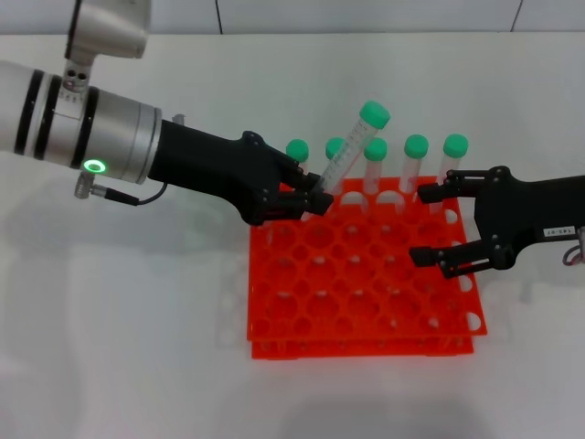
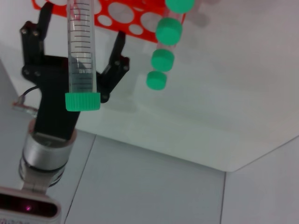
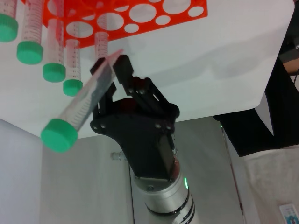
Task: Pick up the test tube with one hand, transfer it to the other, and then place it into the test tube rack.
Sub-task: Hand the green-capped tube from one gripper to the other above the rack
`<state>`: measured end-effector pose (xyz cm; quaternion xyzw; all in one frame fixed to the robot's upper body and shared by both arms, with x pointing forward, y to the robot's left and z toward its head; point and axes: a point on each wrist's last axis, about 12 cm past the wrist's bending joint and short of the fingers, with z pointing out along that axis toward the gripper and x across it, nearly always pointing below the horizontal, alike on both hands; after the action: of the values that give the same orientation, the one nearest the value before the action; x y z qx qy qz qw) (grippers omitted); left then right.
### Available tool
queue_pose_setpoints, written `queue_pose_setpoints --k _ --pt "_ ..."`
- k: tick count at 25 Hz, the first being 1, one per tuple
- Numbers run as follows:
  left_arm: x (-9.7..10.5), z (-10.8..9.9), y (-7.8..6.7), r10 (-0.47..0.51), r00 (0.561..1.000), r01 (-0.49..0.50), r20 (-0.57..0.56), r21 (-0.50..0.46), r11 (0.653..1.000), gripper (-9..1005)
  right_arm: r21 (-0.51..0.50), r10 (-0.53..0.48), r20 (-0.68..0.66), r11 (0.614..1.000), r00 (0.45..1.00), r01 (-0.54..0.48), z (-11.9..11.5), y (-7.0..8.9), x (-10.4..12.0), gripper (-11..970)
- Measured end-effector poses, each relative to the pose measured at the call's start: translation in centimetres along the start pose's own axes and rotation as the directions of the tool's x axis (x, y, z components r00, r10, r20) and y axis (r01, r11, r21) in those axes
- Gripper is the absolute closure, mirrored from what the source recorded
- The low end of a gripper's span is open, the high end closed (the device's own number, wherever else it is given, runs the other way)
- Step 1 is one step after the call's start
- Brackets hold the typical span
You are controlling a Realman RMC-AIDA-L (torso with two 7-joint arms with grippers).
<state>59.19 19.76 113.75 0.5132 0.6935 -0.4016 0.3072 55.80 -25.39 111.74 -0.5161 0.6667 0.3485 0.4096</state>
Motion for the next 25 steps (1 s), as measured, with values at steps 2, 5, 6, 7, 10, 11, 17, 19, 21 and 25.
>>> queue_pose_setpoints --k 2,5,6,7,10,11,17,19,21,25 --pt "-0.1 0.2 0.1 0.005 1.000 -0.005 -0.005 -0.007 1.000 813 0.004 0.002 0.002 1.000 1.000 -0.002 -0.1 0.0 0.0 87" --pt "-0.2 0.6 0.2 0.009 1.000 -0.009 -0.006 -0.015 1.000 813 0.014 0.011 0.009 1.000 1.000 -0.011 -0.3 -0.1 0.1 87" --pt "-0.2 0.7 0.2 0.010 1.000 -0.010 -0.006 -0.020 1.000 813 0.015 0.014 0.011 1.000 1.000 -0.014 -0.4 -0.1 0.1 87" --pt "-0.2 0.8 0.2 0.011 1.000 -0.011 -0.005 -0.023 1.000 813 0.016 0.017 0.015 1.000 1.000 -0.018 -0.5 -0.1 0.1 87" --pt "-0.2 1.0 0.4 0.024 1.000 -0.024 -0.004 -0.040 0.999 813 0.019 0.026 0.022 0.999 0.999 -0.026 -0.8 -0.1 0.3 87" --pt "-0.1 1.2 0.3 0.035 0.999 -0.035 0.000 -0.041 0.999 813 0.020 0.028 0.021 0.999 0.999 -0.029 -0.8 -0.1 0.4 87" --pt "0.0 1.9 -0.2 0.089 0.996 -0.089 0.017 -0.019 0.996 813 0.036 0.068 0.023 0.997 0.997 -0.069 -1.5 -0.1 0.7 88" --pt "0.2 2.1 -0.3 0.093 0.995 -0.093 0.018 -0.011 0.996 812 0.056 0.091 0.040 0.994 0.995 -0.094 -1.9 -0.3 0.7 88" --pt "0.4 2.4 -0.4 0.094 0.995 -0.094 0.019 -0.002 0.996 812 0.066 0.113 0.060 0.991 0.992 -0.117 -2.1 -0.3 0.7 88" --pt "0.7 2.5 -0.4 0.098 0.995 -0.098 0.020 -0.004 0.995 812 0.088 0.176 0.095 0.979 0.980 -0.184 -2.8 -0.8 0.4 88"
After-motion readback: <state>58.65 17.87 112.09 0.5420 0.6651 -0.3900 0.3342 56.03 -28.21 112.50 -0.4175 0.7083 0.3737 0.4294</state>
